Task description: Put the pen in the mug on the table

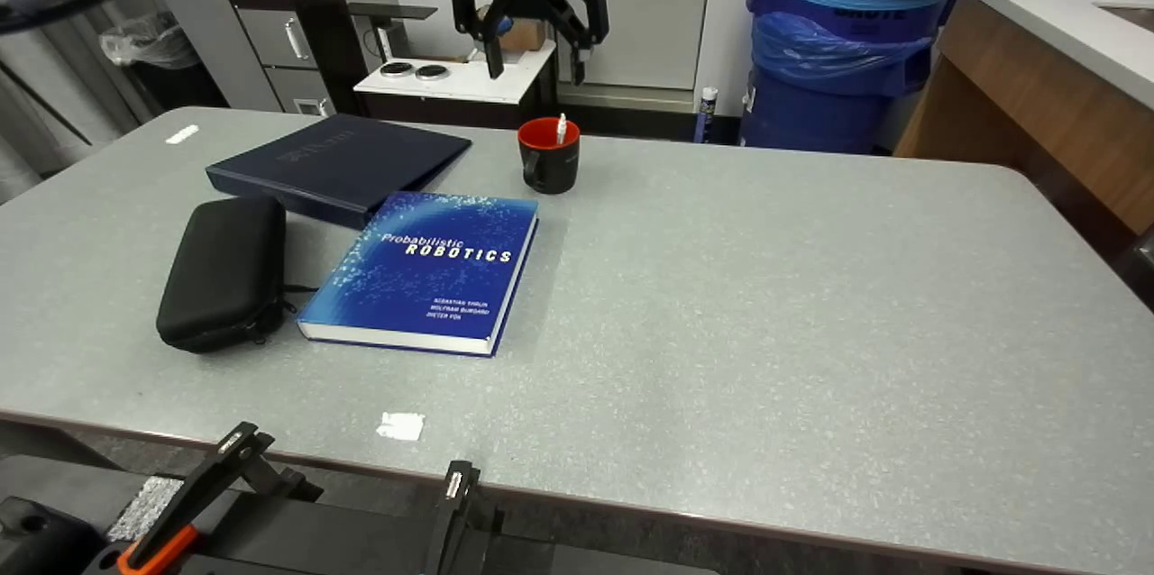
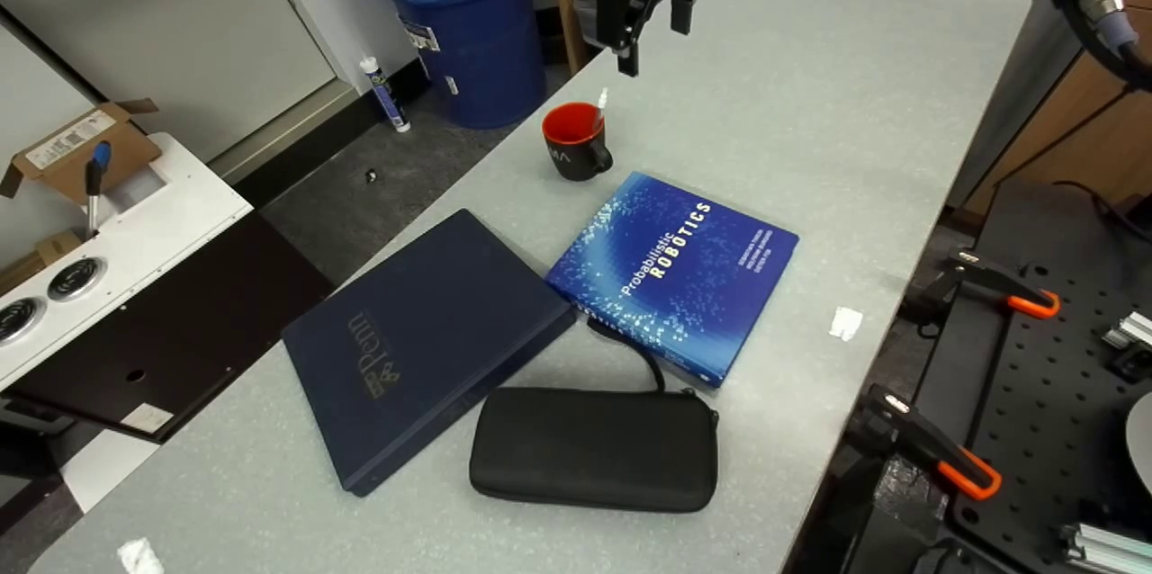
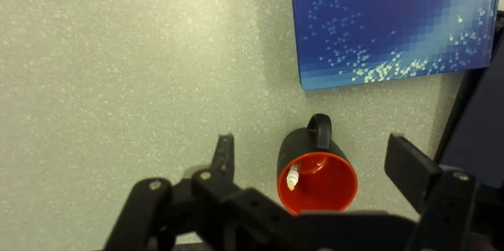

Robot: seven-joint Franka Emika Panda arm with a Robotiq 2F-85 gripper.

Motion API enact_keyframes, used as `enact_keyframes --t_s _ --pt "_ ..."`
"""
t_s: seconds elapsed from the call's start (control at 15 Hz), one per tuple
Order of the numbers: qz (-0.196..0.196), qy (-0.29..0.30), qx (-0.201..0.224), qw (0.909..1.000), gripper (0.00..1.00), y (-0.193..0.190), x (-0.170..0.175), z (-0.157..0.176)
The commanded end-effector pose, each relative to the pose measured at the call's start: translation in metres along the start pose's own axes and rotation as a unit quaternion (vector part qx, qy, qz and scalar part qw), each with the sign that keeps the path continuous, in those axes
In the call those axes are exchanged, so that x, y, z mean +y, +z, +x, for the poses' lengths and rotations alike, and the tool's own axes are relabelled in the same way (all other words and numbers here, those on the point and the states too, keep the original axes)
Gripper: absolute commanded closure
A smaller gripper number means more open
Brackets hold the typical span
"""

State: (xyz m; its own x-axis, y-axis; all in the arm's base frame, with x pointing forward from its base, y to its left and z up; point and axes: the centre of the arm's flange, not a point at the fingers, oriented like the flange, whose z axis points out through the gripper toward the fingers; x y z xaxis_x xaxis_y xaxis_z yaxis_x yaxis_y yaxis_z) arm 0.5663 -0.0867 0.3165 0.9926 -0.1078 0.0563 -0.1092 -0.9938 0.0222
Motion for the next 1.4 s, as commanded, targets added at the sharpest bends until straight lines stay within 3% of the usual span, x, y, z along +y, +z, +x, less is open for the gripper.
enact_keyframes --t_s 0.0,0.4,1.0,1.07,1.13,1.33 --pt "-0.006 0.016 0.004 0.9998 0.00 0.015 0.000 0.016" --pt "-0.017 0.066 0.016 0.9975 0.00 0.054 0.008 0.052" --pt "-0.001 0.095 0.017 0.9953 0.00 0.086 0.000 0.076" --pt "0.001 0.095 0.020 0.9953 0.05 0.088 -0.001 0.078" --pt "0.005 0.094 0.018 0.9954 0.26 0.088 0.000 0.079" --pt "0.010 0.098 0.017 0.9950 0.37 0.089 -0.002 0.082"
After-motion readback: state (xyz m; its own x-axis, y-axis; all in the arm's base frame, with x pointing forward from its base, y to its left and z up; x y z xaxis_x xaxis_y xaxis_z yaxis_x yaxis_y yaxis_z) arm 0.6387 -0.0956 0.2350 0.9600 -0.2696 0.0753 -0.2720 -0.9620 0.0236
